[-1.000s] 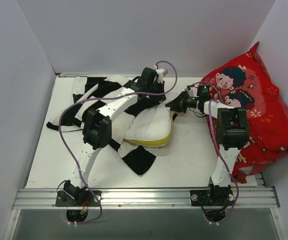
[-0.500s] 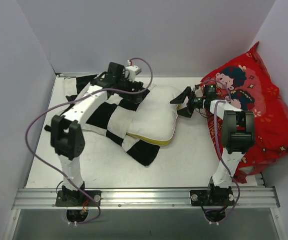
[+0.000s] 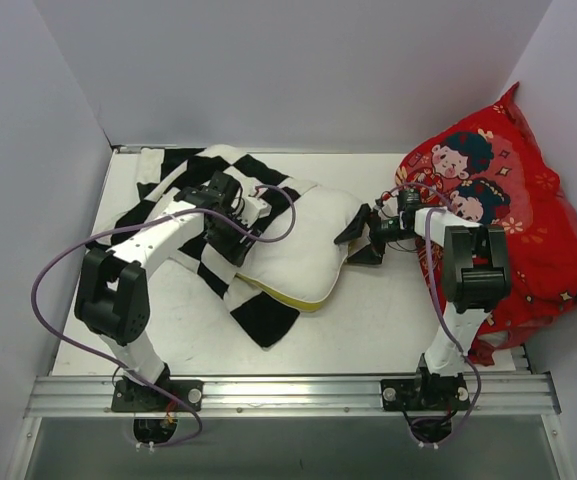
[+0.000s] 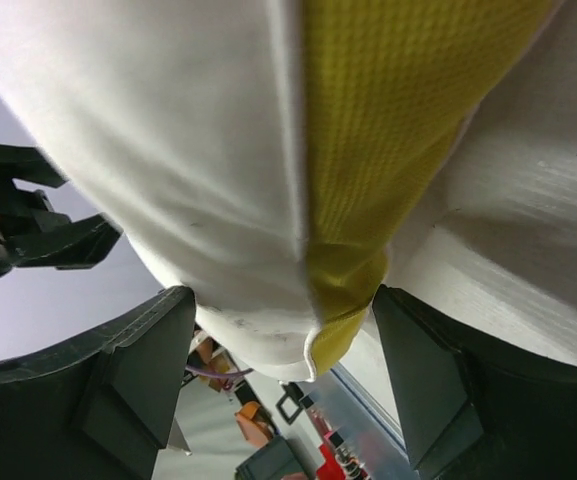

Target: Put the pillow into the pillowcase

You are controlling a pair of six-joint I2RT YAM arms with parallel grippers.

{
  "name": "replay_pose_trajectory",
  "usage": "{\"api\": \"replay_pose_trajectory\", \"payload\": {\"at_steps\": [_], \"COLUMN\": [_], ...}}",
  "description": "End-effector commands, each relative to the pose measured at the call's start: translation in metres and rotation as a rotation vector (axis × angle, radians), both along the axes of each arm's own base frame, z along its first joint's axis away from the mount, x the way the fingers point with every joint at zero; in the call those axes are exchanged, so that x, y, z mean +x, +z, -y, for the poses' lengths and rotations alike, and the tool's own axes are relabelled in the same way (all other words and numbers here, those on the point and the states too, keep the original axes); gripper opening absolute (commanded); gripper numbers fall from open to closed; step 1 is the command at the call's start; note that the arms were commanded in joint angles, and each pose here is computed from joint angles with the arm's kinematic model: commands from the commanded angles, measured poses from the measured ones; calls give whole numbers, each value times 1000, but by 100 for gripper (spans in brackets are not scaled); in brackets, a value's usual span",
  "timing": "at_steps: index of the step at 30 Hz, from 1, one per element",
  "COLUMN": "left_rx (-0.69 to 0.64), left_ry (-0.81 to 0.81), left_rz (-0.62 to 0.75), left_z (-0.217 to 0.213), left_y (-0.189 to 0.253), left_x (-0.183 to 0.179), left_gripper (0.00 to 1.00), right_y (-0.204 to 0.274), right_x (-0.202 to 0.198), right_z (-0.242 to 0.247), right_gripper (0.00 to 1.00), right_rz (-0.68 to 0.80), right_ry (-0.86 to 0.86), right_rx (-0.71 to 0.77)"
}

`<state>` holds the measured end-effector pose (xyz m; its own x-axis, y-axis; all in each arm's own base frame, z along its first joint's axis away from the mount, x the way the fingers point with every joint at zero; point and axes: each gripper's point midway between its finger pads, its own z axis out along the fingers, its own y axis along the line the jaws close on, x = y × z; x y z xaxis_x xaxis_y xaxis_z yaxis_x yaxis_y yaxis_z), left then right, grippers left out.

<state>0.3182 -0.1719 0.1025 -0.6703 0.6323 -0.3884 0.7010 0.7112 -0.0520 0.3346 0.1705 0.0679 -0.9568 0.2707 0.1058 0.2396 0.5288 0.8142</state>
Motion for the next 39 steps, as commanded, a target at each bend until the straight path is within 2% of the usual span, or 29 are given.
{"api": "replay_pose_trajectory", "payload": {"at_steps": [1, 4, 7, 9, 10, 11, 12, 13, 14, 15, 16, 17, 18, 19, 20, 21, 22, 23, 25, 28, 29, 31, 32, 33, 34, 35, 36, 38, 39], "left_rx": [122, 142, 123, 115, 114, 103, 51, 7, -72, -188, -260, -354, -472, -521, -566, -623, -650, -659, -624, -580, -551, -506, -489, -493, -507, -508, -487, -464, -386], "left_ry": [-54, -88, -109, -124, -132, -136, -153, -170, -193, -242, -314, -361, -437, -476, -516, -547, -553, -558, -562, -542, -527, -508, -487, -461, -371, -319, -254, -131, -61], "left_rz": [-28, -64, -115, -151, -184, -198, -211, -218, -191, -190, -192, -121, -150, -135, -127, -95, -114, -108, -93, -111, -124, -117, -121, -107, -77, -49, -20, 29, 58], "left_z": [-29, -34, -28, -23, -21, -18, -7, 7, 29, 59, 92, 128, 157, 173, 194, 206, 211, 212, 205, 180, 170, 147, 137, 131, 115, 109, 100, 86, 74], "left_y": [-6, -17, -35, -47, -57, -61, -61, -57, -40, -20, -1, 43, 68, 86, 106, 131, 135, 137, 124, 101, 92, 83, 84, 89, 105, 113, 117, 128, 117], "left_x": [-13, -22, -29, -34, -38, -39, -40, -40, -33, -36, -46, -37, -51, -53, -61, -59, -60, -58, -54, -51, -51, -47, -46, -39, -21, -9, 6, 34, 50], "left_gripper": [70, 73, 74, 64, 57, 45, 19, 10, 1, 0, 0, 0, 0, 0, 0, 0, 0, 0, 0, 0, 5, 26, 42, 50, 57, 62, 72, 73, 73], "right_y": [5, 2, 1, 3, 4, 4, 8, 11, 11, 27, 41, 60, 87, 98, 128, 132, 122, 96, 47, 5, -11, -24, -28, -30, -33, -31, -31, -24, -21], "right_x": [-9, -12, -10, -7, -6, -5, -5, -4, -1, -2, 1, 14, 25, 26, 26, 26, 14, 8, -6, -17, -25, -37, -42, -46, -58, -60, -65, -72, -74], "right_z": [-6, -13, -16, -17, -18, -18, -22, -25, -29, -44, -53, -65, -74, -90, -97, -103, -111, -114, -109, -101, -96, -91, -89, -87, -83, -83, -81, -78, -76], "right_gripper": [73, 68, 52, 39, 35, 23, 17, 3, 0, 0, 0, 0, 0, 0, 0, 0, 0, 0, 0, 0, 0, 0, 0, 0, 0, 0, 0, 0, 0], "right_rz": [-67, -68, -72, -73, -75, -71, -89, -92, -56, -156, -143, 42, -80, -106, 43, 37, 113, -4, -72, -122, -116, -182, -105, -89, -142, -139, -94, -95, -42], "right_ry": [52, 77, 84, 83, 81, 81, 74, 71, 67, 22, -1, -1, -114, -124, -75, -68, 8, -6, -19, -17, 10, 52, 129, 167, 188, 210, 263, 317, 370], "right_rx": [44, 39, 46, 63, 71, 79, 106, 128, 157, 237, 289, 387, 484, 554, 651, 661, 618, 551, 439, 319, 259, 173, 143, 118, 90, 85, 76, 63, 64]}}
